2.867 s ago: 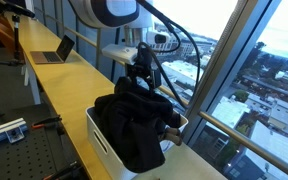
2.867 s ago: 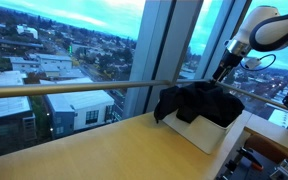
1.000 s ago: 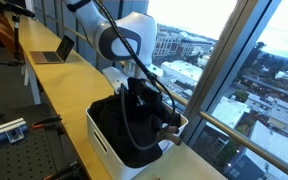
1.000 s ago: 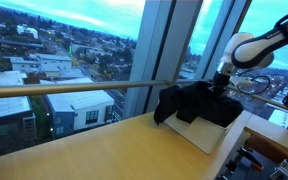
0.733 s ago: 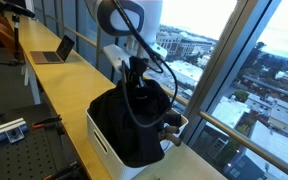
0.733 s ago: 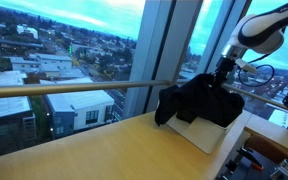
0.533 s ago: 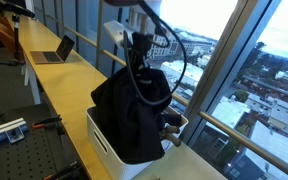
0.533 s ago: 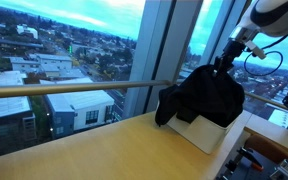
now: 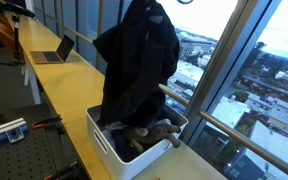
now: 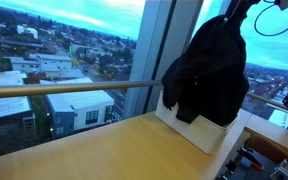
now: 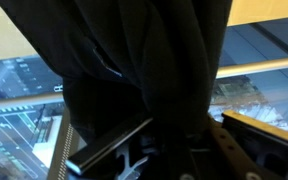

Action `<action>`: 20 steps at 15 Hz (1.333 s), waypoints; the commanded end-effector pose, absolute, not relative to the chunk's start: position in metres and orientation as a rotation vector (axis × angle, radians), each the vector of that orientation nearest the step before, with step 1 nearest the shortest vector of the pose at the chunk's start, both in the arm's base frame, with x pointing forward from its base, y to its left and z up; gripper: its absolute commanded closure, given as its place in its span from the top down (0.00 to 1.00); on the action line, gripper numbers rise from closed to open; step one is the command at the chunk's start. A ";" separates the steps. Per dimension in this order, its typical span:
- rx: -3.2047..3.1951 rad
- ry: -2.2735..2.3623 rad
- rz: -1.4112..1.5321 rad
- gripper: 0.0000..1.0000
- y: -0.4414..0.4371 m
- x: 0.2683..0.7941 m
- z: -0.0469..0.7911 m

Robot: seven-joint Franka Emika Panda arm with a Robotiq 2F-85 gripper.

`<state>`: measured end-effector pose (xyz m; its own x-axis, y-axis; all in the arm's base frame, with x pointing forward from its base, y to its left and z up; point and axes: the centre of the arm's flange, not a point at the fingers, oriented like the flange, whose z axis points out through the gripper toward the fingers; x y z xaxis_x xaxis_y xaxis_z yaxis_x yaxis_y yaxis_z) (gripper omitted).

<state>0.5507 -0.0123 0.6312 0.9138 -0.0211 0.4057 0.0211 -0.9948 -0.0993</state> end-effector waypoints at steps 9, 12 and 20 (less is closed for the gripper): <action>-2.881 -0.626 -1.022 0.03 0.241 0.522 0.801; -2.829 -0.723 -1.086 0.03 0.298 0.500 0.838; -2.828 -0.767 -0.984 0.03 0.350 0.499 0.812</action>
